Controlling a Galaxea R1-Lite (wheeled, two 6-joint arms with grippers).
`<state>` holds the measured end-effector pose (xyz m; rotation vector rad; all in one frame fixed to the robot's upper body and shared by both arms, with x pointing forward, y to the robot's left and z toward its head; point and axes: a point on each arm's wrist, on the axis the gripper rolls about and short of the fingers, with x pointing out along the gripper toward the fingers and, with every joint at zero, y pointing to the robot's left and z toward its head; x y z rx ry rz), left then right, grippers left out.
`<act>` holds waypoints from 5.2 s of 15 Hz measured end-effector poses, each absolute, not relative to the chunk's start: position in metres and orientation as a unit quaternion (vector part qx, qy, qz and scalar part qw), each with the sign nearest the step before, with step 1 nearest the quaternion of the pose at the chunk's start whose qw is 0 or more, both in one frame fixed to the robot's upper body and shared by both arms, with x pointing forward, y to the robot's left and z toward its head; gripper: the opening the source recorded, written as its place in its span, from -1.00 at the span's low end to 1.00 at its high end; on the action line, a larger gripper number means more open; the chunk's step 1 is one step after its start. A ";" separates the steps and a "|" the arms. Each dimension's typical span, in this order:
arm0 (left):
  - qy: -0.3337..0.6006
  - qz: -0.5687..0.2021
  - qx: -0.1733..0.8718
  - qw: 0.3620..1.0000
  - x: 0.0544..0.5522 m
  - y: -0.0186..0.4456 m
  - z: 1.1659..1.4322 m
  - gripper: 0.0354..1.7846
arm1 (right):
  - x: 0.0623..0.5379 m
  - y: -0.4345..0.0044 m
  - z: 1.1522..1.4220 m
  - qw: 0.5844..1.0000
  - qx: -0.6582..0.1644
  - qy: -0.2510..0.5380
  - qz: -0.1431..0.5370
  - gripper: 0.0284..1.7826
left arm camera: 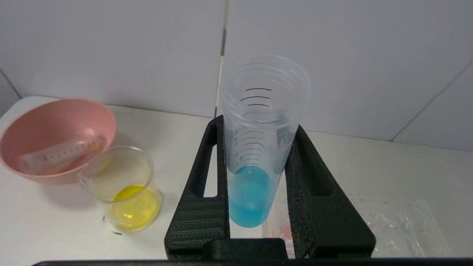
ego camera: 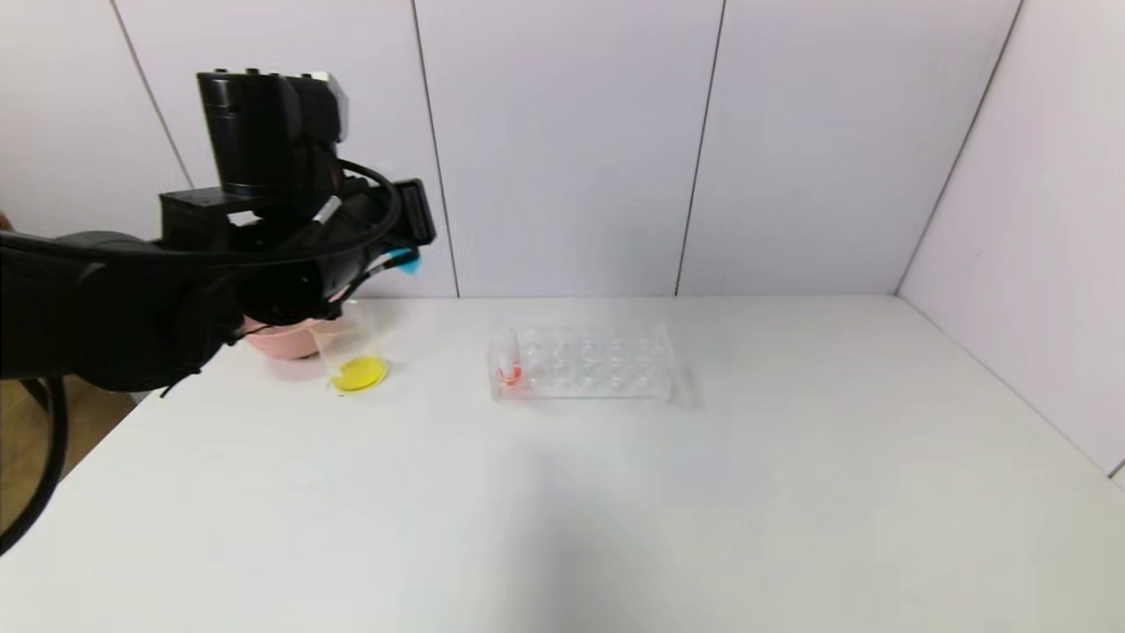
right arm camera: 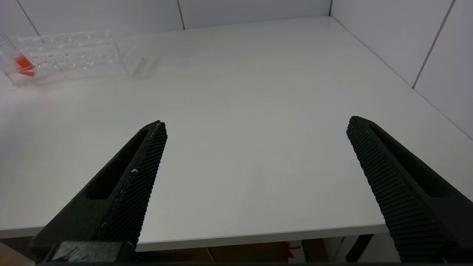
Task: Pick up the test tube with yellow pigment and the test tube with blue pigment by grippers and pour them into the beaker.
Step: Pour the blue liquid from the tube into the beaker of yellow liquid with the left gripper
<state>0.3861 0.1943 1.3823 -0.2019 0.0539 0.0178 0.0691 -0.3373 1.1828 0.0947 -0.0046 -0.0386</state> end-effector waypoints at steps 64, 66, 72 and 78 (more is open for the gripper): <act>0.051 -0.171 0.494 0.851 0.496 0.425 1.348 -0.52 | 0.069 -0.337 1.183 0.999 0.047 -0.002 -0.019 0.99; 0.045 -0.170 0.495 0.851 0.497 0.424 1.351 -0.52 | 0.069 -0.337 1.183 0.999 0.047 -0.002 -0.019 0.99; 0.039 -0.182 0.493 0.850 0.499 0.411 1.351 -0.52 | 0.069 -0.337 1.183 0.999 0.047 -0.002 -0.019 0.99; 0.036 -0.184 0.494 0.849 0.496 0.403 1.355 -0.52 | 0.069 -0.337 1.183 0.999 0.047 -0.002 -0.019 0.99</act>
